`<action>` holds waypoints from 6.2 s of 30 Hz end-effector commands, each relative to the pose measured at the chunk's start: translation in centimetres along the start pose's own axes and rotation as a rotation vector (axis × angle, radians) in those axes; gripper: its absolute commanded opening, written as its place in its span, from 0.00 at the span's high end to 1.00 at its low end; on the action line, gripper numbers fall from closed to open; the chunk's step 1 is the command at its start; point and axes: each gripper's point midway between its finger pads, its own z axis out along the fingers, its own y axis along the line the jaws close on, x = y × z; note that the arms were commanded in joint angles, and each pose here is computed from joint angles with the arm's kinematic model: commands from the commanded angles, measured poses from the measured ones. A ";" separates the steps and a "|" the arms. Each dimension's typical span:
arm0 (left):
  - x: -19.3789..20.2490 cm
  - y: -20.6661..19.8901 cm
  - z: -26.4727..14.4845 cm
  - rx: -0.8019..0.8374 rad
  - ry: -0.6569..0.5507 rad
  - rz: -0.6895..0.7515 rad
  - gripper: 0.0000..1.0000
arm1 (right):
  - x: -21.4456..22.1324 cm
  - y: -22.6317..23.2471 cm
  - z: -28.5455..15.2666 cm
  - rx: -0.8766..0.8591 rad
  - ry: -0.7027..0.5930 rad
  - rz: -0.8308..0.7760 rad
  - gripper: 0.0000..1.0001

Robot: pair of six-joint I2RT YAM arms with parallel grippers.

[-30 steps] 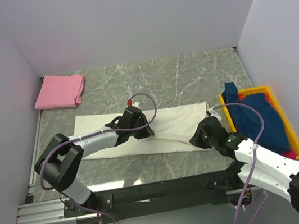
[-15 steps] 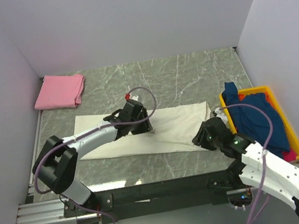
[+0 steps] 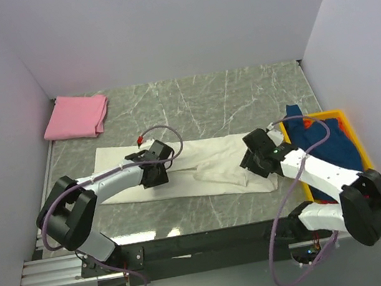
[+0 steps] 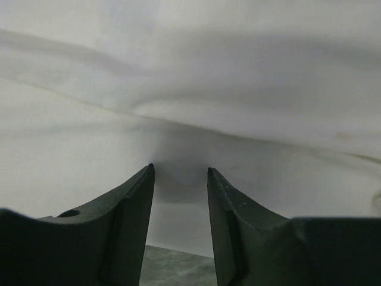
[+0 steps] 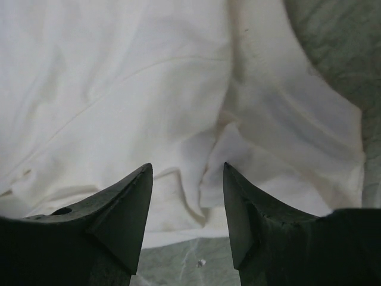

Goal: Fold and stack the t-shirts
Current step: Fold the tshirt

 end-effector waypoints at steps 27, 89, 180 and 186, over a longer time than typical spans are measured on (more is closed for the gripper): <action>7.1 -11.3 -4.9 0.450 0.186 -0.149 0.54 | -13.8 9.8 14.8 0.167 0.082 -0.192 0.44; 6.5 -24.7 -5.8 0.673 0.328 0.141 0.64 | -23.7 18.2 15.0 -0.042 -0.040 -0.224 0.33; 8.8 -4.7 -11.1 0.544 0.205 0.007 0.33 | 0.6 2.0 -8.8 -0.266 0.092 -0.074 0.33; 12.5 -3.4 -10.2 0.602 0.296 0.017 0.37 | 13.0 -2.7 -8.3 -0.266 0.412 0.021 0.39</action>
